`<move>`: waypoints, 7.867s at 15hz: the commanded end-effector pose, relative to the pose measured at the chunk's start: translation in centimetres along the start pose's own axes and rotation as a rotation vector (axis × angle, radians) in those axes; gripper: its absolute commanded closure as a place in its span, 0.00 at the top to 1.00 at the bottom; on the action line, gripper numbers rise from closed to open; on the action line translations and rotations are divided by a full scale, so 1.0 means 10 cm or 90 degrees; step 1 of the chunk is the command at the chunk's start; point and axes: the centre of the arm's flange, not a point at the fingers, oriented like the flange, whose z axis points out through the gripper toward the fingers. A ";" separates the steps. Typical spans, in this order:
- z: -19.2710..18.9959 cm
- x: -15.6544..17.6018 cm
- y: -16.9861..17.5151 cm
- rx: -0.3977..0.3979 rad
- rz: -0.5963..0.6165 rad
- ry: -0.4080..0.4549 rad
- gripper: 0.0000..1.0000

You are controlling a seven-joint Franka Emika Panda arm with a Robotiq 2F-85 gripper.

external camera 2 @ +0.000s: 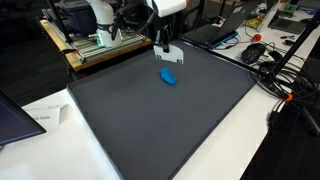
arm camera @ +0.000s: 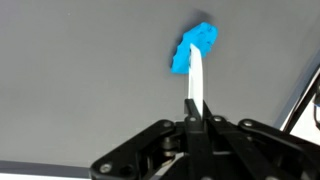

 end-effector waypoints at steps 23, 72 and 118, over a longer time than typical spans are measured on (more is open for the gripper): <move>1.00 -0.30 -1.46 -0.130 -0.314 -0.042 0.01; 1.52 -0.90 -0.18 -0.165 -0.374 -0.163 0.01; 0.77 -0.02 -1.30 -0.015 0.115 -0.080 0.01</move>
